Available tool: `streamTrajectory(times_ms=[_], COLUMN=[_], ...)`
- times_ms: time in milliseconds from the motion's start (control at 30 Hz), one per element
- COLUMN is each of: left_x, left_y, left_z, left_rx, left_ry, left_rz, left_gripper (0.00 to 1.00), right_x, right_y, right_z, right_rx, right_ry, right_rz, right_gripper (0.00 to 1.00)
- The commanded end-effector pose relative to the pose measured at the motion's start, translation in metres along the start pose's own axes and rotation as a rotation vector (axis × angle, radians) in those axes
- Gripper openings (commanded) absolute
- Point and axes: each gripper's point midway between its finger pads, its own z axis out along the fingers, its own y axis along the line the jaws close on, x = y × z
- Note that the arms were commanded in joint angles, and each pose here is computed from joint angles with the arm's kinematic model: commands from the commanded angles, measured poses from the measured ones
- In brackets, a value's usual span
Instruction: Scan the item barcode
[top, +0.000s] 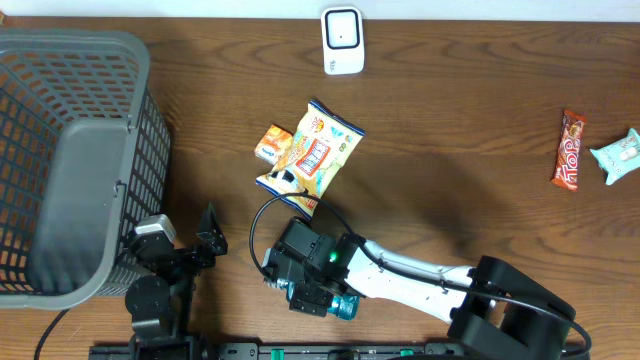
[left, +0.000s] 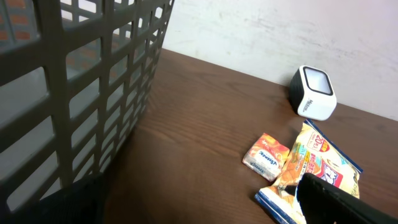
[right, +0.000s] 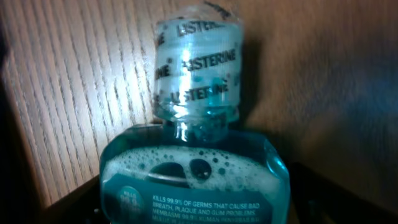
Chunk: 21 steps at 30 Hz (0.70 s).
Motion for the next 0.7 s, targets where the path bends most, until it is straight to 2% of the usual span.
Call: streamTrajectory(times_ms=[0,33,133,333,367,433,467,500,567,600,667], left_x=[0.013,0.013,0.013,0.013,0.013,0.013,0.013,0.013,0.013,0.013,0.013], left_y=[0.004,0.004,0.004,0.004,0.004,0.004,0.004,0.004,0.004,0.004,0.004], left_z=[0.002,0.002,0.002,0.002,0.002,0.002,0.002,0.002,0.002,0.002,0.002], left_rx=[-0.012,-0.012,-0.012,-0.012,-0.012,-0.012,-0.012,-0.012,-0.012,-0.012,-0.012], left_ry=[0.031,0.031,0.031,0.031,0.031,0.031,0.031,0.031,0.031,0.031,0.031], left_rz=[0.0,0.0,0.0,0.0,0.0,0.0,0.0,0.0,0.0,0.0,0.0], left_gripper=[0.98,0.98,0.98,0.98,0.98,0.98,0.98,0.98,0.98,0.98,0.98], right_x=[-0.009,-0.008,-0.008,-0.013,-0.016,-0.024,-0.028,-0.031,-0.032,-0.029,-0.02], right_y=[-0.003,-0.003,-0.005,-0.017,-0.021,-0.031,-0.036,-0.042,-0.049,-0.052,-0.053], right_z=[-0.003,-0.003,-0.003,-0.011,-0.015,-0.026,-0.032,-0.037,-0.044,-0.044,-0.043], right_rx=[0.026,0.028,0.033,0.047,0.052,0.067,0.074,0.084,0.097,0.104,0.119], right_ry=[-0.012,-0.009,-0.009,-0.03,-0.041,-0.078,-0.1,-0.119,-0.138,-0.129,-0.09], right_rz=[0.025,0.025,0.036,0.1,0.12,0.156,0.167,0.177,0.192,0.197,0.198], right_gripper=[0.69,0.61,0.46,0.21,0.18,0.18,0.19,0.27,0.65,0.73,0.8])
